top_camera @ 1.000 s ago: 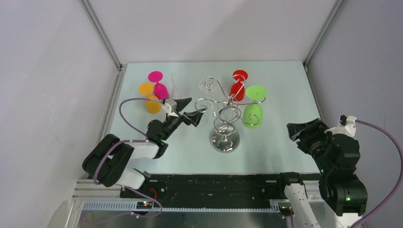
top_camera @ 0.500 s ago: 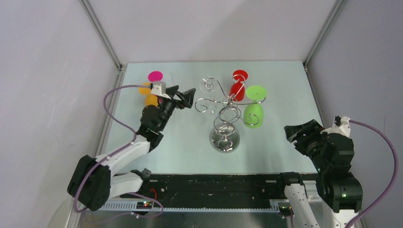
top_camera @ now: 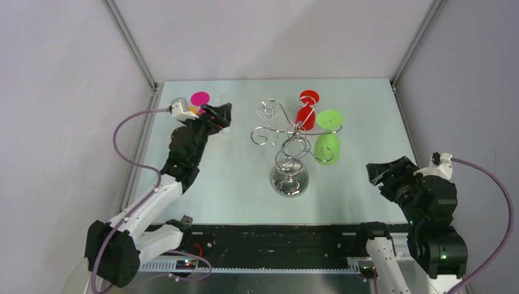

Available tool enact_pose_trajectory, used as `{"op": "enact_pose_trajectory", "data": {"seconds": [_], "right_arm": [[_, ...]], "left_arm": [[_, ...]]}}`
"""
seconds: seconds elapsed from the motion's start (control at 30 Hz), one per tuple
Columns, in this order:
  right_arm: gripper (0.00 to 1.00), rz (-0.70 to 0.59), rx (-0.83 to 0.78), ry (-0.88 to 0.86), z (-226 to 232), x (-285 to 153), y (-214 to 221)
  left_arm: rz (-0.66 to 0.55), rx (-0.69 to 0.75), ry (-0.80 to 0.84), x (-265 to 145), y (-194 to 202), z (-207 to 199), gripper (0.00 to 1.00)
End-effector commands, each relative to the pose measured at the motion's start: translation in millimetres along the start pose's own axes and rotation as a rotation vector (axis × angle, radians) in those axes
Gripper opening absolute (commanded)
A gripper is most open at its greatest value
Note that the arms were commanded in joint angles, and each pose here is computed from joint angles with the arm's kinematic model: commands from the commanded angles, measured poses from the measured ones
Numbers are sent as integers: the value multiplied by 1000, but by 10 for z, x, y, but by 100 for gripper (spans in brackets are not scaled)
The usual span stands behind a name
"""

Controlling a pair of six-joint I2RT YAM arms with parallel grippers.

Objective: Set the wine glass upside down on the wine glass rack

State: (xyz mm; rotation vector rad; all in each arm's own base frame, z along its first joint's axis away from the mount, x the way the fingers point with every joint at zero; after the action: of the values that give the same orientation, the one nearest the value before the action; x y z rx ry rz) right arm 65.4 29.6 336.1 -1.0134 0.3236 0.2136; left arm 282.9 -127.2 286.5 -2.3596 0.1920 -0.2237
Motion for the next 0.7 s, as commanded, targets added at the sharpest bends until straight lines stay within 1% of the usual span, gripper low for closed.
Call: {"op": "enact_pose_trajectory", "data": {"seconds": [0.0, 0.1, 0.27, 0.4, 0.47, 0.67], "right_arm": [[67, -12, -13, -11, 1, -19, -2], [67, -11, -10, -17, 5, -26, 3], [67, -14, -9, -12, -9, -47, 18], [67, -15, -9, -9, -17, -46, 26], [67, -14, -9, -9, -18, -45, 28], [67, -15, -10, -4, -28, -45, 35]], "left_arm": [[-79, -212, -27, 41, -326, -138, 100], [-80, -319, -45, 104, -404, -72, 98], [-24, -335, -64, 205, -374, 44, 96], [38, -370, -98, 286, -237, 176, 94], [69, -382, -104, 315, -178, 212, 92], [89, -389, -141, 356, -100, 311, 88]]}}
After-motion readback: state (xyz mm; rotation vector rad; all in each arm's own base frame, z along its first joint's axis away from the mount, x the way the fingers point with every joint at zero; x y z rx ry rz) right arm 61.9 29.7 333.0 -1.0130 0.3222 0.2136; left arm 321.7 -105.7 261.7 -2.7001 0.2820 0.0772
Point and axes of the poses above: each gripper's point midway between its finger pads, its own x axis out along the fingers, its own z axis along the line the jaws close on, y = z × x, the point moved 8 cm from there along -x, back along the fingers, and after that the axes turned 10 degrees about -x, right-handed, at the moved point
